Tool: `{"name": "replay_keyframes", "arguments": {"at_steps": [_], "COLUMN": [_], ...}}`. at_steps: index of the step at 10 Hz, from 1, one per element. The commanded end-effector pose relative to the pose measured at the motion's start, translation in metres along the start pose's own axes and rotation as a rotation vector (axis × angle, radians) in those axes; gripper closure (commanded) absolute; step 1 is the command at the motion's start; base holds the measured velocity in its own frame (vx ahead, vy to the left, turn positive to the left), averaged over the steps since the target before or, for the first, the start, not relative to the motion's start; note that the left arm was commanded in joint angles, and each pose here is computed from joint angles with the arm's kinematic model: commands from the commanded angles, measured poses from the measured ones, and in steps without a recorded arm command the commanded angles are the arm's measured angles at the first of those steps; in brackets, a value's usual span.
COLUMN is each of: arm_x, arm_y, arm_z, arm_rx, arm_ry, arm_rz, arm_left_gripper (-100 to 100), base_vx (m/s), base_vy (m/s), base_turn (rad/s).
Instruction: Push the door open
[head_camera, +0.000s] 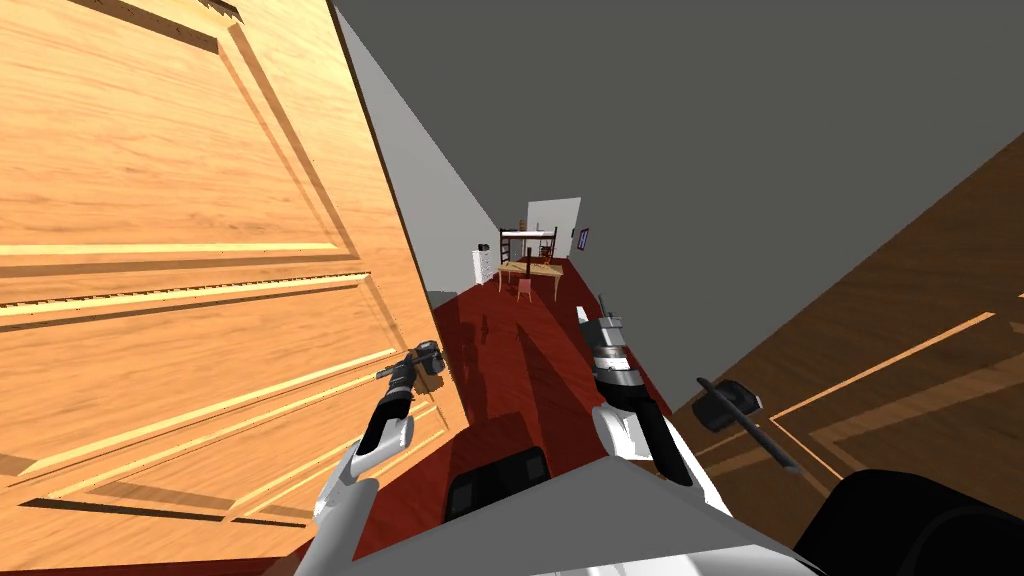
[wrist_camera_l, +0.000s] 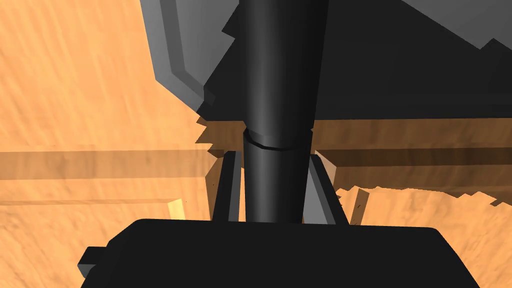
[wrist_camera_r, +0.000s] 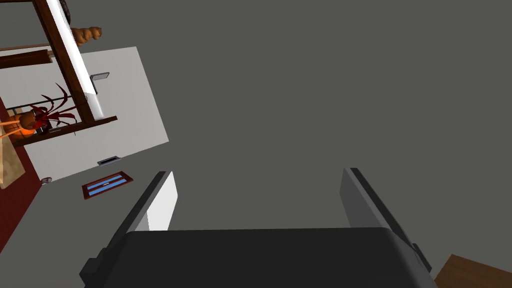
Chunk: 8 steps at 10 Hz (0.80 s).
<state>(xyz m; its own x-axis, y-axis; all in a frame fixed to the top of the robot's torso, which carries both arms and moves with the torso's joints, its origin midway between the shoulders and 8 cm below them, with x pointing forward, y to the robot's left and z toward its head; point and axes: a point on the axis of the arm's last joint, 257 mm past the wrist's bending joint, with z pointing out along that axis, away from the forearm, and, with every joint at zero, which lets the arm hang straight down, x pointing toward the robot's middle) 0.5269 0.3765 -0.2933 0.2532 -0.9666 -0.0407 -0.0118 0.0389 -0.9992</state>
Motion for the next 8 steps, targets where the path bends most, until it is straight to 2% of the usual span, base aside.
{"name": "replay_keyframes", "arguments": {"at_steps": [1, 5, 8], "arm_x": [-0.02, -0.037, -0.051], "arm_y": [-0.008, -0.007, -0.005], "arm_z": [0.0028, 0.0014, -0.001], "arm_rx": [0.014, 0.012, 0.009], "arm_ry": [-0.03, -0.07, -0.104], "arm_rz": [0.008, 0.0, -0.012], "arm_left_gripper": [100, 100, 100], "base_vx": [0.146, 0.127, 0.184], "base_vy": [-0.052, -0.056, -0.076], "base_turn": [0.052, 0.049, 0.089]}}
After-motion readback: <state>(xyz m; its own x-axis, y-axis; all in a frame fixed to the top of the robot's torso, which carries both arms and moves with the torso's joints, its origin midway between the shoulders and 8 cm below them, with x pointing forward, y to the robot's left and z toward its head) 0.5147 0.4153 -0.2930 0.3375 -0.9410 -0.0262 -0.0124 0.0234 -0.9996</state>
